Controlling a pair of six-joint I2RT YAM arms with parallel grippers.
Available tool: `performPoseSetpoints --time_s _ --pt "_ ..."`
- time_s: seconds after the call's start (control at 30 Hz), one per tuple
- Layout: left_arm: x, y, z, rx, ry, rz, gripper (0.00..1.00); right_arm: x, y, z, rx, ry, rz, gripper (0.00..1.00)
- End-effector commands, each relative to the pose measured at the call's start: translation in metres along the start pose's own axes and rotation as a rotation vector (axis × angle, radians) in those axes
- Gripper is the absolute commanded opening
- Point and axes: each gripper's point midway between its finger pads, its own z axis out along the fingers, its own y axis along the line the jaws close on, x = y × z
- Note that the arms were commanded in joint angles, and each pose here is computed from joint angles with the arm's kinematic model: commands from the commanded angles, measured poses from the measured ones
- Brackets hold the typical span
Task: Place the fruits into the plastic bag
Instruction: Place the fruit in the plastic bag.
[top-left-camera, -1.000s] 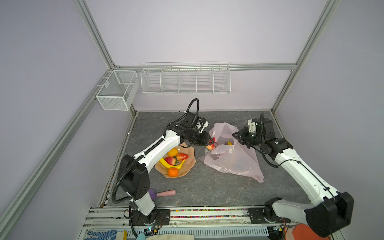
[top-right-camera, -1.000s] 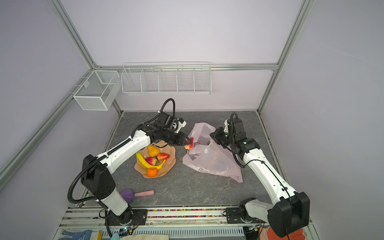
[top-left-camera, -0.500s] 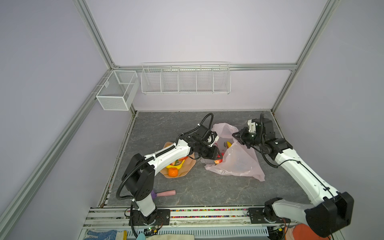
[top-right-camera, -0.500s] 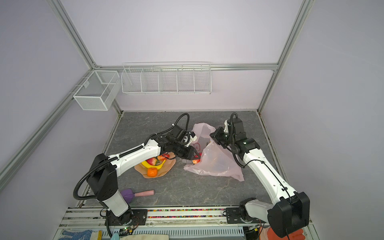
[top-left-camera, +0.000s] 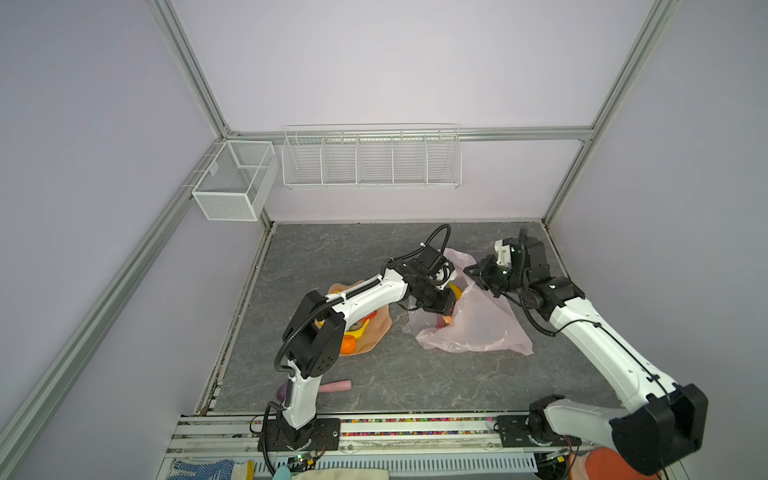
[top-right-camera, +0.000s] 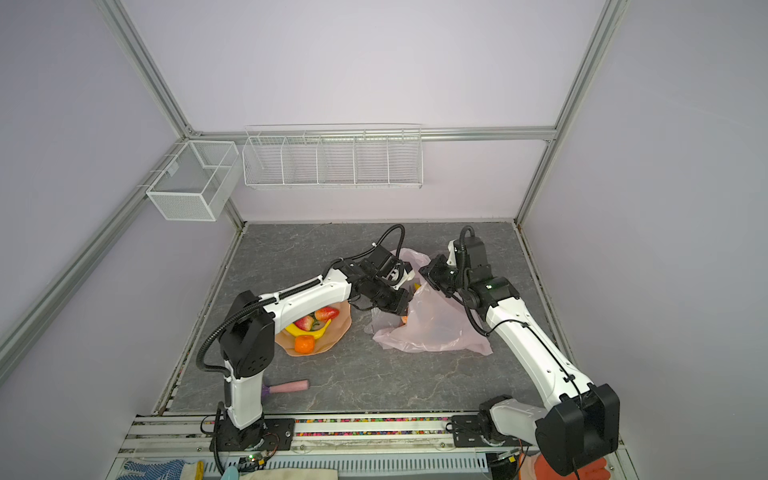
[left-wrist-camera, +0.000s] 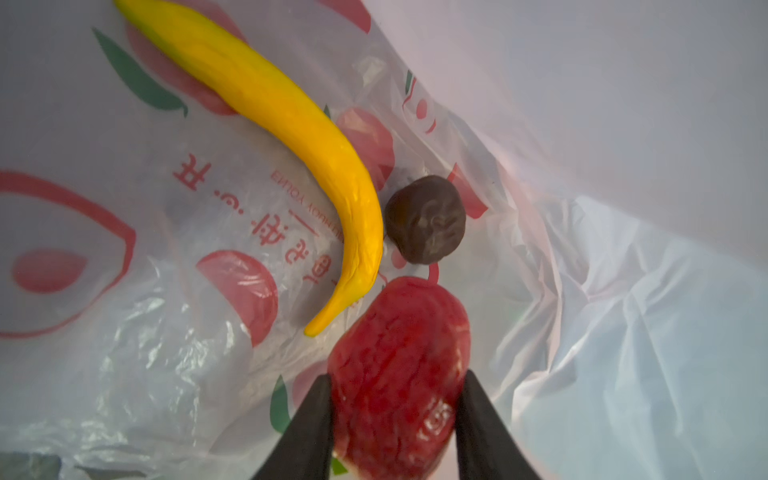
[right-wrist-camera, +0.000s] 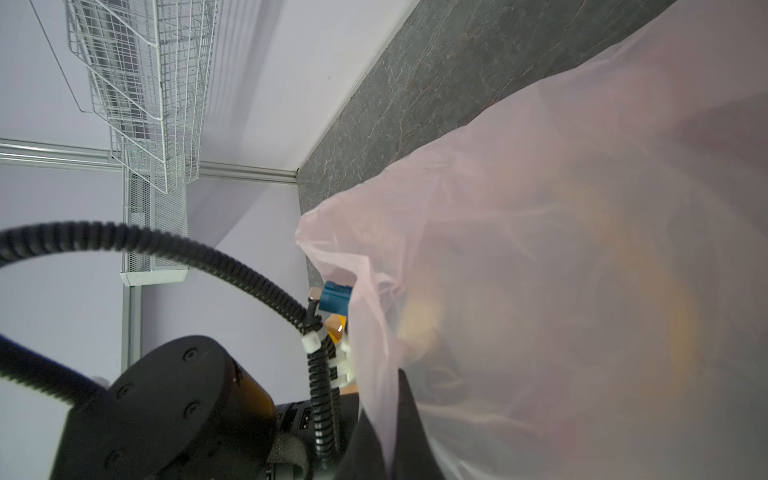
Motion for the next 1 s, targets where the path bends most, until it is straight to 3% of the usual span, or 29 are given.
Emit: performPoseSetpoints --time_s 0.0,0.27,0.43,0.53,0.63,0.73,0.77,0.97 --pt "-0.009 -0.012 0.008 0.042 0.010 0.024 0.10 0.005 0.001 -0.001 -0.028 0.003 0.016 0.07" --pt "-0.009 -0.057 0.047 0.176 0.064 0.028 0.10 0.004 0.004 0.001 -0.082 -0.012 0.042 0.07" --pt "-0.006 -0.086 0.067 0.264 0.089 0.010 0.16 0.001 0.003 -0.003 -0.109 -0.037 0.068 0.07" --pt "-0.002 -0.084 0.072 0.214 0.115 0.032 0.30 0.001 0.001 -0.003 -0.117 -0.040 0.080 0.07" --pt "-0.002 -0.088 0.069 0.229 0.103 0.033 0.66 0.003 0.000 -0.002 -0.115 -0.030 0.083 0.07" --pt "-0.004 -0.090 0.061 0.224 0.086 0.033 0.83 0.002 -0.001 -0.005 -0.116 -0.036 0.082 0.07" --pt "-0.004 -0.089 0.059 0.217 0.079 0.030 0.97 0.002 -0.001 -0.006 -0.113 -0.037 0.079 0.07" --pt "-0.006 -0.071 0.037 0.131 0.038 -0.017 1.00 0.000 -0.005 -0.013 -0.092 -0.045 0.074 0.07"
